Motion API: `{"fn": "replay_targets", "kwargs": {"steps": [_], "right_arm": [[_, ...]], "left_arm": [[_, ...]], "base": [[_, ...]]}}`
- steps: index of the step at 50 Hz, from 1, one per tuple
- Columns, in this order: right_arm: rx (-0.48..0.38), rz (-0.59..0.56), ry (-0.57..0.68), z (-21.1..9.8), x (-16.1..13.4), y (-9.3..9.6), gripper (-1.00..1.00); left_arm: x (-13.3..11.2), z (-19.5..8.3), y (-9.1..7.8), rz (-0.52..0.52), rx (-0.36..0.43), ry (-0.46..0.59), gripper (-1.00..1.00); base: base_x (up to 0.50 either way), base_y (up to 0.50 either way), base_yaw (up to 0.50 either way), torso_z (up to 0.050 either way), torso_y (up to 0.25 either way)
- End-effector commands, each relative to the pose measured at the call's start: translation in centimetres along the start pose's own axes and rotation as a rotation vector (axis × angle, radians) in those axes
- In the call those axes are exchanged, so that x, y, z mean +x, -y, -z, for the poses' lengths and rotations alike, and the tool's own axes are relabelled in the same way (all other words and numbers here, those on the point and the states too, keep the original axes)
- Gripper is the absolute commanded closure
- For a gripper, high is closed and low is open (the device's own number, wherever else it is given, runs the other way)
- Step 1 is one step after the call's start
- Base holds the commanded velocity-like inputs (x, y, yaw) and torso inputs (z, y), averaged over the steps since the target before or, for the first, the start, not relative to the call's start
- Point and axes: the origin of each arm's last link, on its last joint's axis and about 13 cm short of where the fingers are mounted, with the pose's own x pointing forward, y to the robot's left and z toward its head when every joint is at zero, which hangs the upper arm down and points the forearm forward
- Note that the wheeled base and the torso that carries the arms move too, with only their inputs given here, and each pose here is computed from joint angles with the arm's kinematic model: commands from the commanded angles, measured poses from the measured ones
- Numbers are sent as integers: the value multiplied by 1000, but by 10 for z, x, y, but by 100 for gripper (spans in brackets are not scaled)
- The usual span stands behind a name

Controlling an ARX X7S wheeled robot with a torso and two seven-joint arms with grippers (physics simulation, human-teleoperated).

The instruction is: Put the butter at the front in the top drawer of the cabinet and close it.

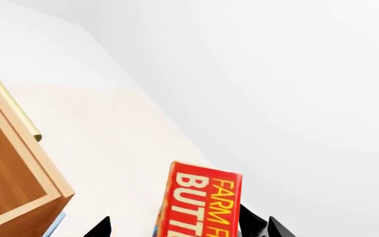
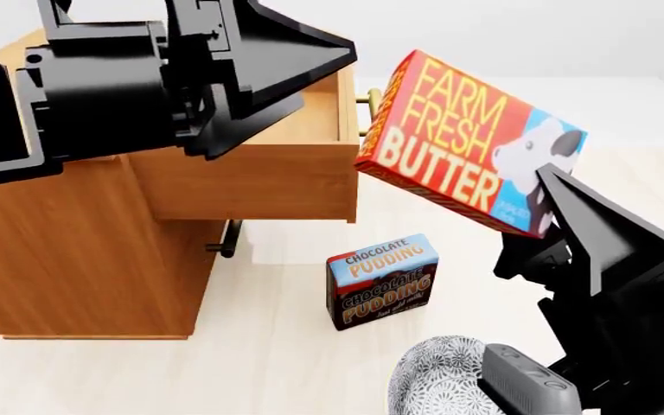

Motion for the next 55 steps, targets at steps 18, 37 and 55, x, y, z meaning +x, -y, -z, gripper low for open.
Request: {"fn": "replay_targets", "kwargs": {"steps": [18, 37, 55], "right_arm": [[-5, 51, -14, 0, 0, 10, 100], [-4, 49, -11, -1, 2, 12, 100], [-11, 38, -5, -2, 4, 15, 100]], "left_arm": [[11, -1, -11, 19, 7, -66, -100], [15, 8, -12, 92, 73, -130, -100], [17, 7, -19, 119, 83, -141, -100]], "base": [[1, 0, 0, 1, 1], [0, 0, 0, 1, 1], [0, 0, 0, 0, 1]]}}
